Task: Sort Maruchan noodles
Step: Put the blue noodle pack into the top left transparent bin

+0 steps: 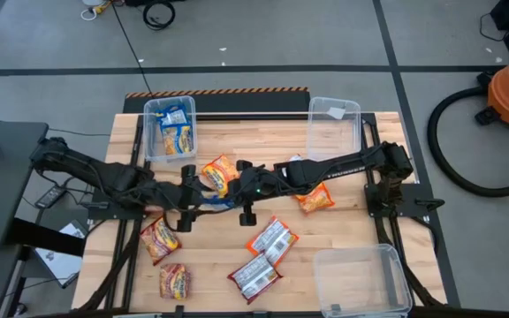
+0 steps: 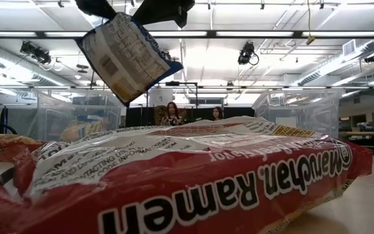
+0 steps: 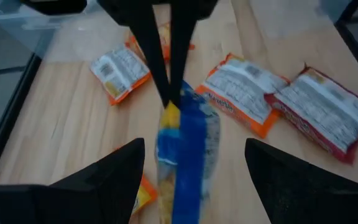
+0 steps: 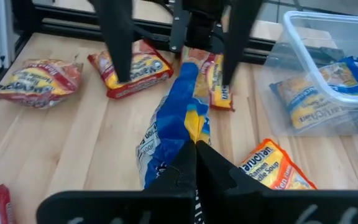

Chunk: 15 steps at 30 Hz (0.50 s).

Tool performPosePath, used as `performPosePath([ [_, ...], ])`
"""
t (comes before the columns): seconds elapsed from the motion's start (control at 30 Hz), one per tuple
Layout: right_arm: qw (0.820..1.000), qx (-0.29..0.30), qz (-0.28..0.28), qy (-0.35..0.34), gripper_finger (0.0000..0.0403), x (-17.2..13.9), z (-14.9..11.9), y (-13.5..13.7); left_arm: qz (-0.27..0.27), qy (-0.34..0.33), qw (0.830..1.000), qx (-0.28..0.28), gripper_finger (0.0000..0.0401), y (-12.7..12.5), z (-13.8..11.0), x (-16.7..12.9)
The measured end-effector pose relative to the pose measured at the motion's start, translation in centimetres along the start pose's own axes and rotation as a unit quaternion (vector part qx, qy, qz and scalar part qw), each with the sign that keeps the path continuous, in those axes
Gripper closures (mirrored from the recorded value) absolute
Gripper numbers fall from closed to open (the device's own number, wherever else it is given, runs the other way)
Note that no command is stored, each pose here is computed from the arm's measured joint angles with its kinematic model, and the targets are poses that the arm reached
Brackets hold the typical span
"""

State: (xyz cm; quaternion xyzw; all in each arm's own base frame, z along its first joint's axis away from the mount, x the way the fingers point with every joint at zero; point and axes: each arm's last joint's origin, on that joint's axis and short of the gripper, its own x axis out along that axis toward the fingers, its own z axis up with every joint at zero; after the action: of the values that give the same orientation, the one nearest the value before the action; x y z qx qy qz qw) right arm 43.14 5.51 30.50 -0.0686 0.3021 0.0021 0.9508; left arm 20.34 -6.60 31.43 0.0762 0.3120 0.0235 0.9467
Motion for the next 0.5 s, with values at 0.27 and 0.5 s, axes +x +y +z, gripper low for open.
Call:
performPosePath([
  [0.27,0.999,0.025,-0.018,-0.044,0.0398,1.0,0.5,-3.0,-0.021,0.058,0.997,-0.04,0.0115,1.5,1.8,-5.7],
  [0.5,0.995,0.038,-0.029,-0.084,0.0399,1.7,0.7,-5.9,0.019,0.122,0.992,0.001,0.0115,2.8,0.4,-8.1],
])
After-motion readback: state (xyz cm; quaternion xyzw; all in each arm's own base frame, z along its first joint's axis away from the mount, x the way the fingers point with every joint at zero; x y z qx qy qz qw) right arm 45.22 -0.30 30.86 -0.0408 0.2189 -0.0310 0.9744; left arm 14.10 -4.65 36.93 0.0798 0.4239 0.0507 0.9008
